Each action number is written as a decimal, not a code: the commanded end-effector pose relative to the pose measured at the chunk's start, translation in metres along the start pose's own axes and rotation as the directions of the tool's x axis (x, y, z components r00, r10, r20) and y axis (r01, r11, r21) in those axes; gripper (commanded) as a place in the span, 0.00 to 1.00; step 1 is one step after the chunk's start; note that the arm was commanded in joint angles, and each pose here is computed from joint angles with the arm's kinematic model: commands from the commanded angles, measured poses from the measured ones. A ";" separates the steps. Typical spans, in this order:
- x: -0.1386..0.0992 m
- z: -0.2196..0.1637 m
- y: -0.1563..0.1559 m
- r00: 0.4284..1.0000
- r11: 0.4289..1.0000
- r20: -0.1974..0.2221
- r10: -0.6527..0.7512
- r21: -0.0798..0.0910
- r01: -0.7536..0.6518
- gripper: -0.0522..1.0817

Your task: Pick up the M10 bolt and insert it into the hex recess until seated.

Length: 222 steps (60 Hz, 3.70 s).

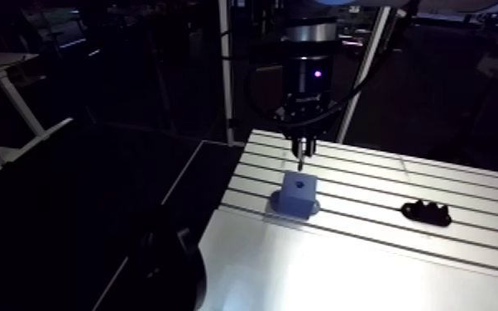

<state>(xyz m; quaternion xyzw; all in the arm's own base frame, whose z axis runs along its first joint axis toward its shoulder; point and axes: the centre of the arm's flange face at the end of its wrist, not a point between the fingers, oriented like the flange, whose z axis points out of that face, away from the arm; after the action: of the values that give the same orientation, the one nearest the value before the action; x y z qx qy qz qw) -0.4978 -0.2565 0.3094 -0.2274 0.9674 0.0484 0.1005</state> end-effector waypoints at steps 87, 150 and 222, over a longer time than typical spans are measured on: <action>0.016 0.033 0.003 0.999 1.000 0.049 -0.004 -0.014 0.005 0.79; 0.021 0.041 0.003 0.999 1.000 0.051 -0.005 -0.011 0.005 0.79; 0.024 0.047 0.002 0.998 1.000 0.061 -0.010 -0.007 0.010 0.79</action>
<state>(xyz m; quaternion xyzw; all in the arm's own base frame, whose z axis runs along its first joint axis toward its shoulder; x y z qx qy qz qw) -0.5113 -0.2585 0.2593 -0.2306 0.9627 0.0584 0.1290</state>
